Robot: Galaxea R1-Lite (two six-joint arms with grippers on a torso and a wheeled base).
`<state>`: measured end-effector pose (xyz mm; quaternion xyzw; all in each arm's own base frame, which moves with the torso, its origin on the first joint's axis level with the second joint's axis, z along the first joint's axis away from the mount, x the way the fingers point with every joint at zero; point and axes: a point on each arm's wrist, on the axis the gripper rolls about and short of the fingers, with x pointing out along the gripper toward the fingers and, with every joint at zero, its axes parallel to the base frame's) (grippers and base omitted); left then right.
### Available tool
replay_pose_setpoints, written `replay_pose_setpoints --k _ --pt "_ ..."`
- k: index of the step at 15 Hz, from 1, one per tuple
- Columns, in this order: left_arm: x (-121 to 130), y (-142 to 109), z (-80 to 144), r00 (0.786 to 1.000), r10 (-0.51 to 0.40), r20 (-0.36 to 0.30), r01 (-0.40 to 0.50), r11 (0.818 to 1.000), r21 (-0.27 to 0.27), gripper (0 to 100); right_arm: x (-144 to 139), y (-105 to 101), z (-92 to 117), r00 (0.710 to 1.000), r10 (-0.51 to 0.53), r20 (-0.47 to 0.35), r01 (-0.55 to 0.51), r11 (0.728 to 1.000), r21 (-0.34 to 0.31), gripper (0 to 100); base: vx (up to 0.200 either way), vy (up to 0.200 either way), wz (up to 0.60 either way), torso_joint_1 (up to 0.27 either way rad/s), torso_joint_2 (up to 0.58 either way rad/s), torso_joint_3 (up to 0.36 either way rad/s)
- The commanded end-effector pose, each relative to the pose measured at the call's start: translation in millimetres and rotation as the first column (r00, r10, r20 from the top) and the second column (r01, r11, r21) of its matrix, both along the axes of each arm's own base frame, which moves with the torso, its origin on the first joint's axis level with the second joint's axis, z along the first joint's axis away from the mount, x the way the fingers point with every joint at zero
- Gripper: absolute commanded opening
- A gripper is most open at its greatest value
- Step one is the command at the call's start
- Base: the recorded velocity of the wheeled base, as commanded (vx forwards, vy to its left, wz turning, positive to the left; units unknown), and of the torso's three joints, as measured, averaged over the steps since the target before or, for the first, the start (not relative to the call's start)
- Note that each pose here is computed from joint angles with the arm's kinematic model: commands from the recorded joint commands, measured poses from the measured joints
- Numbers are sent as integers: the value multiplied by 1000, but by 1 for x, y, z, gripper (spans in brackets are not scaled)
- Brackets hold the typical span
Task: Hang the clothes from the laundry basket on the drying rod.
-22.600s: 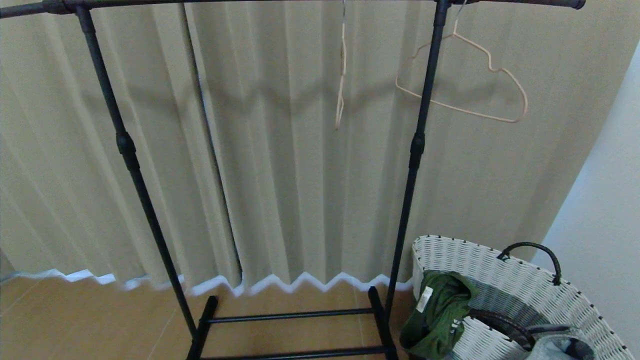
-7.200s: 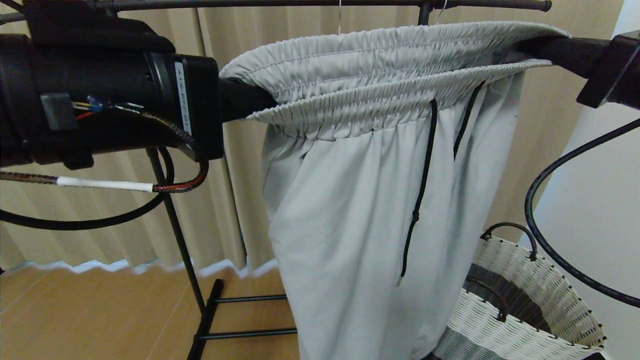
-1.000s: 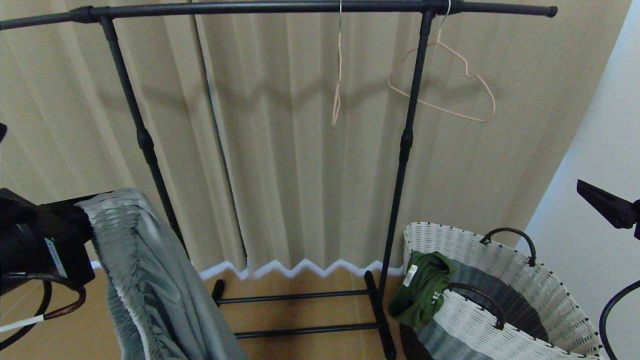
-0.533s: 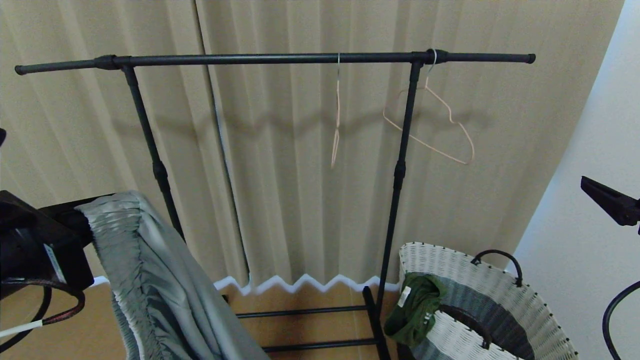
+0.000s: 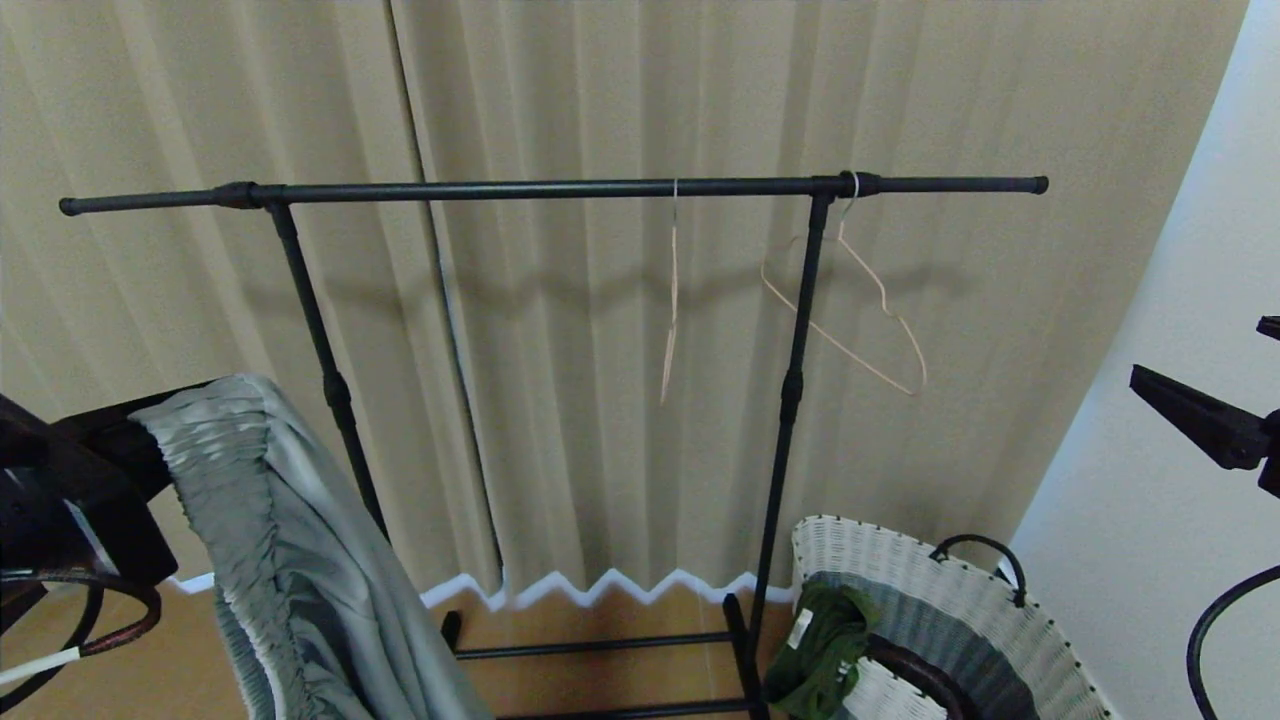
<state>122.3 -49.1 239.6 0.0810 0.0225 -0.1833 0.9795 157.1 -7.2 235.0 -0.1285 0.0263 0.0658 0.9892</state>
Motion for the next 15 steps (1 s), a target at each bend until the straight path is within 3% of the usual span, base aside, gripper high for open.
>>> replay_pose_setpoints --k 1,3,5,10,15 --pt "1 -1 -10 999 -50 9 50 999 -7 0 0 1 2 1000 29 -5 -28 998 64 100 0 0 0 193 -471 -266" --pt "4 0 -17 995 -96 17 96 995 0 0 2 0 0 999 26 -22 -24 996 83 100 0 0 0 83 -198 -112" --pt "4 2 -19 995 -94 26 92 995 42 0 4 0 -2 999 20 -44 -16 996 83 100 0 0 0 18 -35 -25" --pt "2 2 -22 995 -96 29 95 995 39 0 14 -2 -6 987 -5 -158 19 996 88 100 0 0 0 0 0 0" --pt "2 2 -20 994 -96 59 94 995 29 0 19 -3 -10 981 -18 -196 36 995 88 100 0 0 0 0 0 0"
